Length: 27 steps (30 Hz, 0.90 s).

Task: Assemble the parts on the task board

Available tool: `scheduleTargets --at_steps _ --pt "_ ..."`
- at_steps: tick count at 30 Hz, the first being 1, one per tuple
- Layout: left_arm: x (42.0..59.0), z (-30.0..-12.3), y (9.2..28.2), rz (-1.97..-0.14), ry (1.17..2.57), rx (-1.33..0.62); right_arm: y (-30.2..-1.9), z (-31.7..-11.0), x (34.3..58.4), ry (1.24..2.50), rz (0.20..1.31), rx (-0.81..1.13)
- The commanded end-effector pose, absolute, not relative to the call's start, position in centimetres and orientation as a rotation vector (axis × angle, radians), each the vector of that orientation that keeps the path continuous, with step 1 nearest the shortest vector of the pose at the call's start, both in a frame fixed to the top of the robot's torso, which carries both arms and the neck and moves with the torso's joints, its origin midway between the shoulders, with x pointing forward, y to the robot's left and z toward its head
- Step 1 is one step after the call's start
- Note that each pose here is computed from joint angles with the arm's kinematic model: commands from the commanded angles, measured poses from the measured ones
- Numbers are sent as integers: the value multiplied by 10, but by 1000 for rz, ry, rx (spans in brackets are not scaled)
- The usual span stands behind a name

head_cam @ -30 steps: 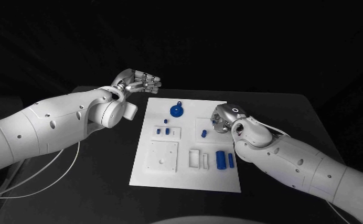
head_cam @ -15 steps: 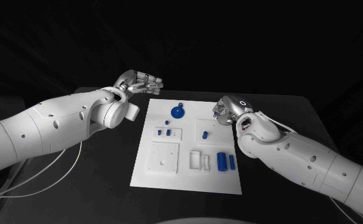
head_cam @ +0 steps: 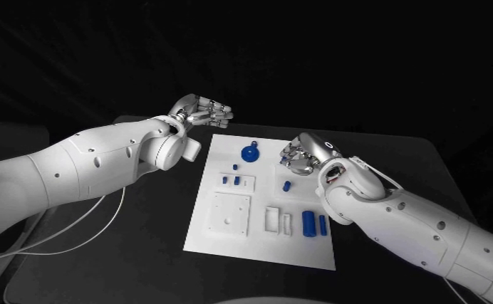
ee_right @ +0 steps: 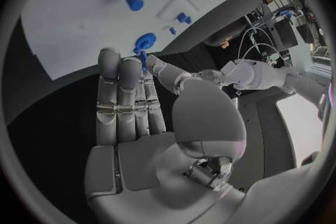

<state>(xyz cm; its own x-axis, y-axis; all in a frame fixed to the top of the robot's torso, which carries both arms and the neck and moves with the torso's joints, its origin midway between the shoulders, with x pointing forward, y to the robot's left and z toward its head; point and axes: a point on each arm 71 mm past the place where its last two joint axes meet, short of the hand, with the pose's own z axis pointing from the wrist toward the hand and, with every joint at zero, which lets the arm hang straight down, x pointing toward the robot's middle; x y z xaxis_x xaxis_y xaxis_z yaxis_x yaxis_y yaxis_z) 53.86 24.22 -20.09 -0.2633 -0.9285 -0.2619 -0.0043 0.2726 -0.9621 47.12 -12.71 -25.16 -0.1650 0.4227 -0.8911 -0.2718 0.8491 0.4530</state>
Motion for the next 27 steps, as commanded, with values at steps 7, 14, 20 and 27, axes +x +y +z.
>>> scheduleTargets --at_steps 7,14,20,27 --pt "542 -198 232 -1179 1501 -879 -84 -258 447 1601 735 -3" --pt "542 -197 223 -1196 1501 -873 -63 -276 434 1632 728 -124" --pt "541 -197 217 -1207 1504 -870 -51 -292 425 1667 724 -185" --pt "541 -197 214 -1212 1506 -868 -41 -303 417 1676 726 -221"
